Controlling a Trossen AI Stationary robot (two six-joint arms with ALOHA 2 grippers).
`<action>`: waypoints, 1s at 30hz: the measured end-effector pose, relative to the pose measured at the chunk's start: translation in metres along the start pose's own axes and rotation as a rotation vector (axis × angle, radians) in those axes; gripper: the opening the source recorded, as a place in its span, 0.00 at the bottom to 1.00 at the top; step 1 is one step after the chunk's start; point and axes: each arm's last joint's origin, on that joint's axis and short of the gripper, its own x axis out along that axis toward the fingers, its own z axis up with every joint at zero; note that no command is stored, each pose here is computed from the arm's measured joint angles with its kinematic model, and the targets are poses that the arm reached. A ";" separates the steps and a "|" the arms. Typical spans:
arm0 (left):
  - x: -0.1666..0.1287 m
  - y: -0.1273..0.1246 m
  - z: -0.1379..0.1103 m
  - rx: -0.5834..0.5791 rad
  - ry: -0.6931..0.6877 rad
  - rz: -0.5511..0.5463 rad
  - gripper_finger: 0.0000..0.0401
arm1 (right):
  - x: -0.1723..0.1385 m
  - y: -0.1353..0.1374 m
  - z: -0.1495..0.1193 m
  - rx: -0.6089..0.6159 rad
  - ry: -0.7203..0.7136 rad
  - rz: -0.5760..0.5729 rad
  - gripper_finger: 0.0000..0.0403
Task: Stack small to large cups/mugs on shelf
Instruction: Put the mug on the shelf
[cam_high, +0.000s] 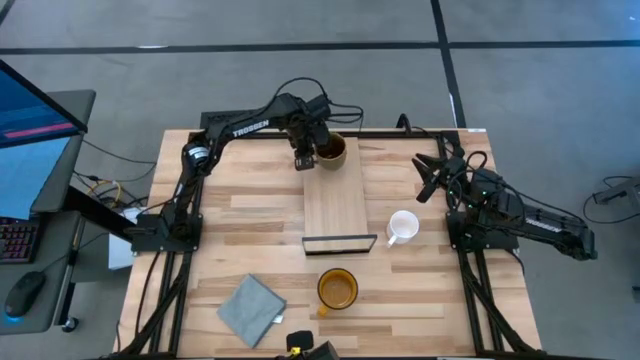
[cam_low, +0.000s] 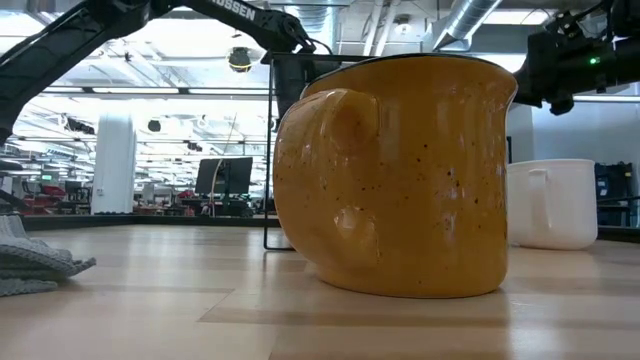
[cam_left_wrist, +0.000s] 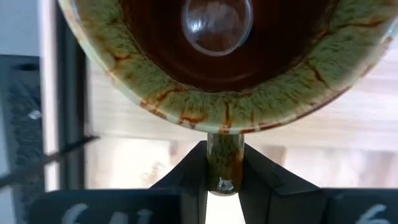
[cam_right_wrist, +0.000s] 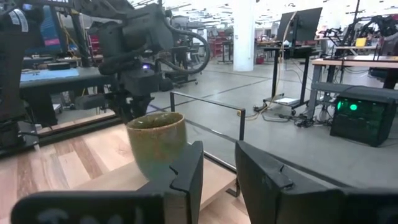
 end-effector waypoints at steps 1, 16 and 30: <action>-0.001 -0.001 0.000 0.000 0.002 -0.002 0.15 | 0.000 0.000 0.000 0.000 0.000 0.000 0.29; -0.003 -0.001 -0.001 -0.023 0.003 -0.007 0.16 | 0.000 -0.001 0.000 0.000 0.000 -0.048 0.29; -0.003 -0.002 -0.002 -0.024 0.016 -0.018 0.18 | 0.000 -0.001 0.000 0.000 0.000 -0.048 0.29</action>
